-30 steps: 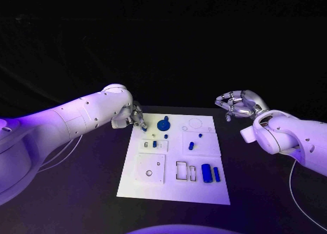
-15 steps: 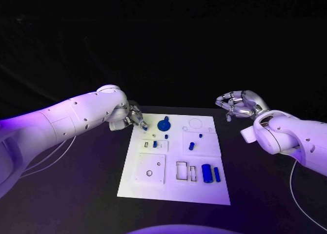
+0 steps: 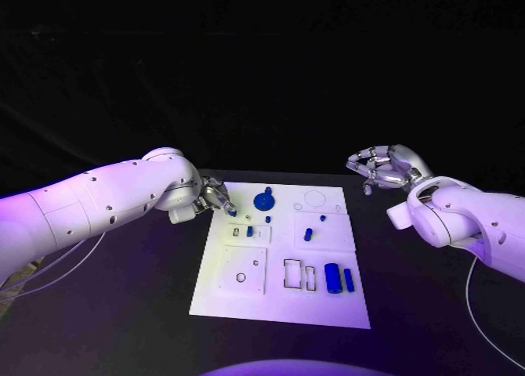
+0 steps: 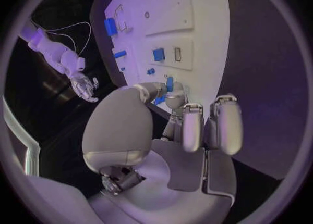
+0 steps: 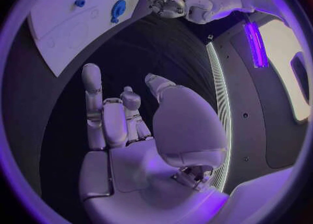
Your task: Assemble the parts on the task board
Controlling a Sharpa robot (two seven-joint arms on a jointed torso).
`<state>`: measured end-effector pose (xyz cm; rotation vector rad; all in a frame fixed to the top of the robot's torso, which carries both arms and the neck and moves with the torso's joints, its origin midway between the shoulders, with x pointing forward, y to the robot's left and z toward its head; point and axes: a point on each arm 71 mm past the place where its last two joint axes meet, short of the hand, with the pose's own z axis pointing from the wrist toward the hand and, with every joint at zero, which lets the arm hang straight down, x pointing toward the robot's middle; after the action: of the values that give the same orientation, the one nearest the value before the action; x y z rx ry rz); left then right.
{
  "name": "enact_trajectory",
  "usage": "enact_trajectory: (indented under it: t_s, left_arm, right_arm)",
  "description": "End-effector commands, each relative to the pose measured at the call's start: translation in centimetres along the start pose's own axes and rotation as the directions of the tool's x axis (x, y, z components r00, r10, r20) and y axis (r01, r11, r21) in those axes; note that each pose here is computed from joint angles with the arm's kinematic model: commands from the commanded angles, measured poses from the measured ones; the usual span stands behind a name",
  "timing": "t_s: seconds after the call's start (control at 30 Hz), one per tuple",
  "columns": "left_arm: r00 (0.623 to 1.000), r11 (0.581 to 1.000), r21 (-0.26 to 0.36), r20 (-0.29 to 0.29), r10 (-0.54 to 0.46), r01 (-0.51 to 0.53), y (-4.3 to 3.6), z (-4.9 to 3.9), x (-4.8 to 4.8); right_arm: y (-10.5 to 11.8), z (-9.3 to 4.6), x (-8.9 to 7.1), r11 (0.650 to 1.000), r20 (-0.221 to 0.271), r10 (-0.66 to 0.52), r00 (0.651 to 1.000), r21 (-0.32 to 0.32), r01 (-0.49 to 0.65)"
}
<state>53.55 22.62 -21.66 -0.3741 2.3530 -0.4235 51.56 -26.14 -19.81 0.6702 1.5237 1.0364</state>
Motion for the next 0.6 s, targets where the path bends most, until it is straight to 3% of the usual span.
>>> enact_trajectory:
  t_s: [0.03,0.37,0.6]
  left_arm:
    - [0.999,1.0,0.019,0.05,0.006,-0.007,-0.17,-0.16,0.22]
    - [0.998,0.998,0.012,-0.001,0.064,-0.064,-0.15,-0.1,2.04]
    - [0.995,0.996,0.011,-0.048,0.09,-0.09,-0.46,-0.01,2.74]
  right_arm:
    - [0.1,-0.1,0.2,1.0,-0.015,-0.01,1.0,-0.015,0.01]
    - [0.0,-0.1,0.2,1.0,-0.017,-0.019,1.0,-0.019,0.019]
    - [-0.1,-0.2,0.3,1.0,-0.018,-0.021,1.0,-0.02,0.021]
